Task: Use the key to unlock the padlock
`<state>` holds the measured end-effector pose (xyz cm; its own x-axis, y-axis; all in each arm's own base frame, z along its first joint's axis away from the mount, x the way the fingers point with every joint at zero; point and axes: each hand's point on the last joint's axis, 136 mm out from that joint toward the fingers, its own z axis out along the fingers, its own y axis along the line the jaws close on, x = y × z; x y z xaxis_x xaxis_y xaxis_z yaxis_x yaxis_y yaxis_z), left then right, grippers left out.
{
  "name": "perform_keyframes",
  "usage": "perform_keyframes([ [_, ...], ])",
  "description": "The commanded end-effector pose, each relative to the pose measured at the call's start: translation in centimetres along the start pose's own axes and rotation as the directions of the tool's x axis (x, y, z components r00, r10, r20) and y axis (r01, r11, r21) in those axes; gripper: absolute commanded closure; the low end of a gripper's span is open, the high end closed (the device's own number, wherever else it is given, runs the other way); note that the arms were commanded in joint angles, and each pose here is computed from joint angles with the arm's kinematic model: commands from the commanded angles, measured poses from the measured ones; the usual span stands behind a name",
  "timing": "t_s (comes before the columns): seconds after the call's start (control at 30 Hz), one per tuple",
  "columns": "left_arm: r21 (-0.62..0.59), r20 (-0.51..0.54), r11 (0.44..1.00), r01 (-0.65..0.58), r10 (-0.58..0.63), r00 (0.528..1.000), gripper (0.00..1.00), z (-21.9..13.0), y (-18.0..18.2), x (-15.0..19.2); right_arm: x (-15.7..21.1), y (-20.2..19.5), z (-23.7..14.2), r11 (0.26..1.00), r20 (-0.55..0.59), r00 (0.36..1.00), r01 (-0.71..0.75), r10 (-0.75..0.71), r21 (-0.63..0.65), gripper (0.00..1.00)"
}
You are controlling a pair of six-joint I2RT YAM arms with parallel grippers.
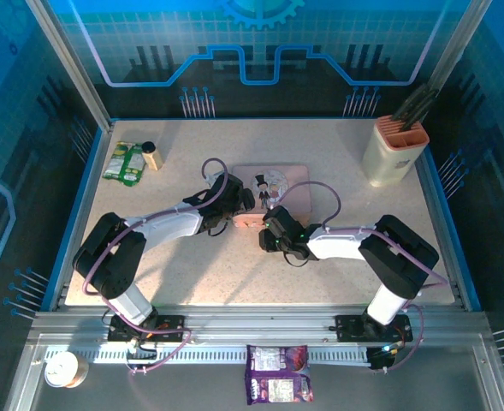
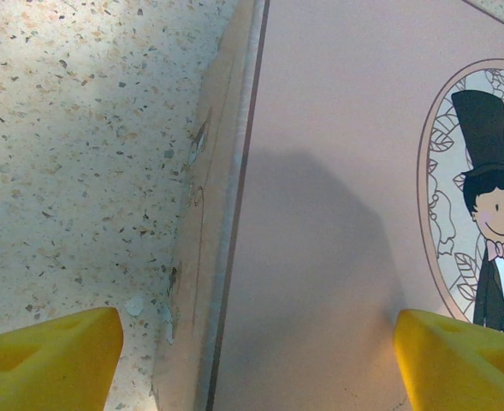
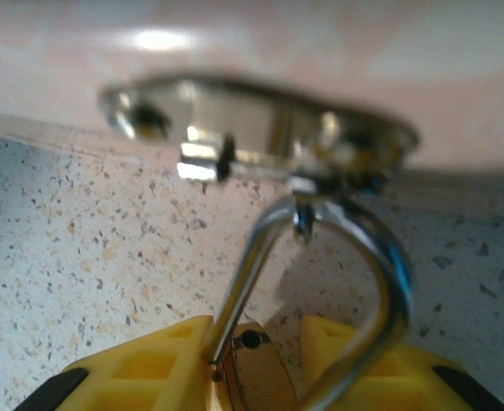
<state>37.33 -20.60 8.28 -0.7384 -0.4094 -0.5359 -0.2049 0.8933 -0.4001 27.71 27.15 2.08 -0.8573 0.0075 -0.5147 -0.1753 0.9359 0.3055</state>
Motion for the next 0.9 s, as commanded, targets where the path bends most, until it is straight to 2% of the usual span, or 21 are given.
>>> perform_keyframes([
  [0.0, -0.161, -0.081, 0.985, -0.062, 0.050, 0.995, 0.17, 1.0, 3.8, 2.3, 1.2, -1.1, -1.2, 0.999, -0.001, 1.000, 0.003, -0.003, 0.052, 0.66],
  [0.13, -0.159, -0.076, 0.985, -0.067, 0.056, 0.996, 0.17, 1.0, 3.5, 2.0, 1.8, -1.8, -1.4, 0.999, 0.004, 1.000, -0.016, 0.016, 0.050, 0.65],
  [0.43, -0.160, -0.085, 0.985, -0.068, 0.055, 0.995, 0.17, 1.3, 3.5, 2.2, 1.4, -1.0, -0.9, 0.999, -0.006, 1.000, -0.001, 0.002, 0.033, 0.75],
  [0.67, -0.178, -0.082, 0.981, -0.081, 0.067, 0.994, 0.17, 1.4, 3.9, 2.1, 2.3, -1.9, -2.1, 0.999, -0.013, 1.000, -0.001, 0.002, 0.049, 0.80],
  [0.87, -0.187, -0.080, 0.979, -0.086, 0.073, 0.994, 0.17, 1.5, 4.0, 2.2, 1.8, -3.3, -3.1, 0.994, 0.020, 0.998, -0.061, 0.059, 0.089, 0.85],
])
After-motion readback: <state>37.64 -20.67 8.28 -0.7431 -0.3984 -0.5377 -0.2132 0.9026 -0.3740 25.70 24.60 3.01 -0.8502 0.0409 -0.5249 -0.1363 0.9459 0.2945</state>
